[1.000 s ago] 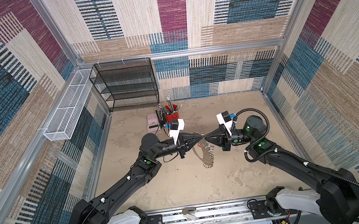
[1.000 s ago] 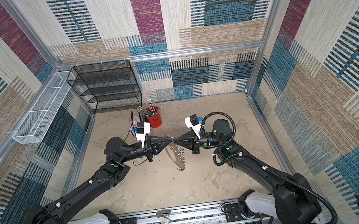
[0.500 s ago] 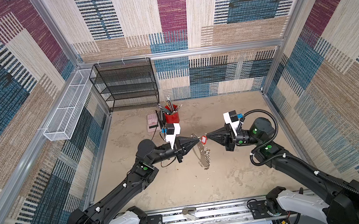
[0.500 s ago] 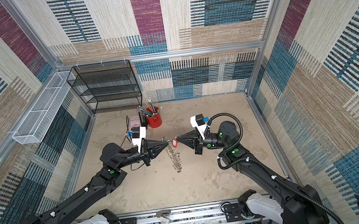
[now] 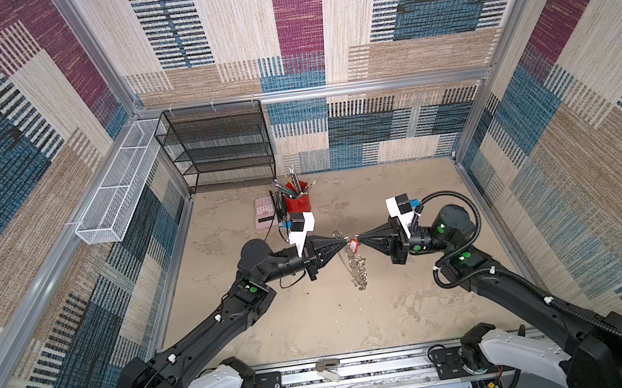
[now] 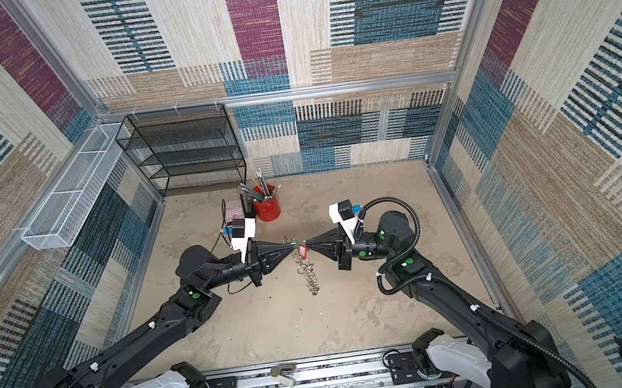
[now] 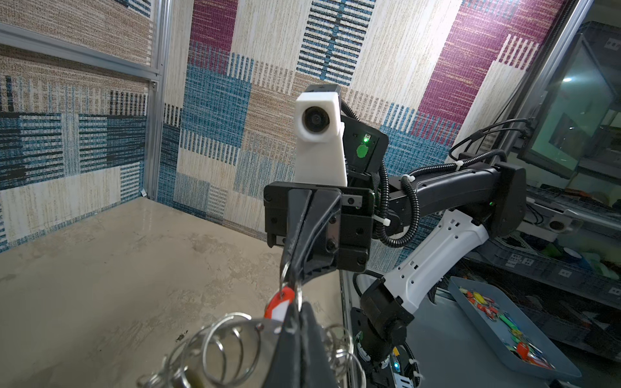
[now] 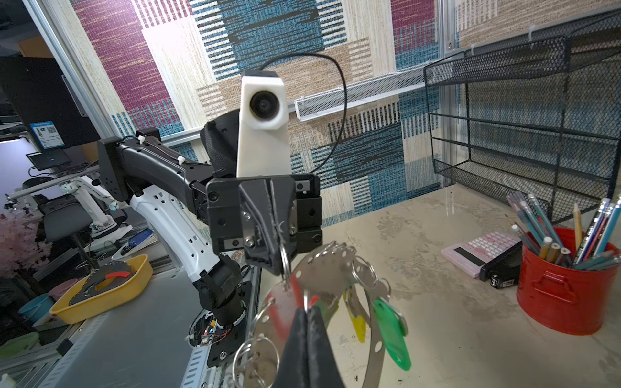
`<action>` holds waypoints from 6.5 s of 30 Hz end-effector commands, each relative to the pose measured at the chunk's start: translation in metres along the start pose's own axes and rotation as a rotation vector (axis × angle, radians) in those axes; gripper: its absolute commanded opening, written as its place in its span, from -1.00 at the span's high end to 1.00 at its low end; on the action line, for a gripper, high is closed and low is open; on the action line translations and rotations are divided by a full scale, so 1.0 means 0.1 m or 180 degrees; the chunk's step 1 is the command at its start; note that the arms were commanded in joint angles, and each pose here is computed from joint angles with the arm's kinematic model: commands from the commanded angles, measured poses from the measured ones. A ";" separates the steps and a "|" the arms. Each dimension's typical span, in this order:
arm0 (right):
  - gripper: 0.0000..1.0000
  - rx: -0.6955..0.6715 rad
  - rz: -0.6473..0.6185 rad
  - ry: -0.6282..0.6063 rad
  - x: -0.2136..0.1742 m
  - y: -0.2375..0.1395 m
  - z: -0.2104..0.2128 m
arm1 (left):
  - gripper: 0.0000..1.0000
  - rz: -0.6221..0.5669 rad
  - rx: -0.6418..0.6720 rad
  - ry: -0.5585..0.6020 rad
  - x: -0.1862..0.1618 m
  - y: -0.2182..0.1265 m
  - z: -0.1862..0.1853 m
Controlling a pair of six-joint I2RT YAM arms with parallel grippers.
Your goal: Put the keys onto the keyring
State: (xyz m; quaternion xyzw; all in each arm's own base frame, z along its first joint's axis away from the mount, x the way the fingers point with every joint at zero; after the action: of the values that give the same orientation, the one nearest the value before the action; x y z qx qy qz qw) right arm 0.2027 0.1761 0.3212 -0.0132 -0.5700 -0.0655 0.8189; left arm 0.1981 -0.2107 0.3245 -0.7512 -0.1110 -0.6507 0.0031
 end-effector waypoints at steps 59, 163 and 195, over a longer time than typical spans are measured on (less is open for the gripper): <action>1.00 -0.0633 0.0073 0.0564 -0.75 -0.08 -0.38 | 1.00 0.1817 -0.0082 0.0571 0.23 -0.24 -0.30; 1.00 0.0458 0.0084 0.0251 -0.09 0.43 0.16 | 0.18 0.0627 0.0256 -0.0707 0.15 -0.55 -0.15; 1.00 0.0748 -0.0010 0.0450 -0.14 0.47 0.12 | 0.53 0.0389 -0.0103 -0.0665 -0.02 -0.34 -0.20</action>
State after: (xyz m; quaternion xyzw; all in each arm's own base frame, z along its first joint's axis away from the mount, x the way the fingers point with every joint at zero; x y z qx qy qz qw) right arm 0.1932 0.2261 0.3088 0.0792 -0.5032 0.0058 0.8605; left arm 0.1703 -0.1803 0.3154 -0.8339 -0.0434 -0.5499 0.0151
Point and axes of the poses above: each gripper's point midway between its finger pads, its own y axis out along the fingers, its own z axis along the line the jaws close on, x = y × z, the point moved 9 cm from there along -y, back along the fingers, and after that the axes turned 6 degrees about y, right-handed, at the moved point
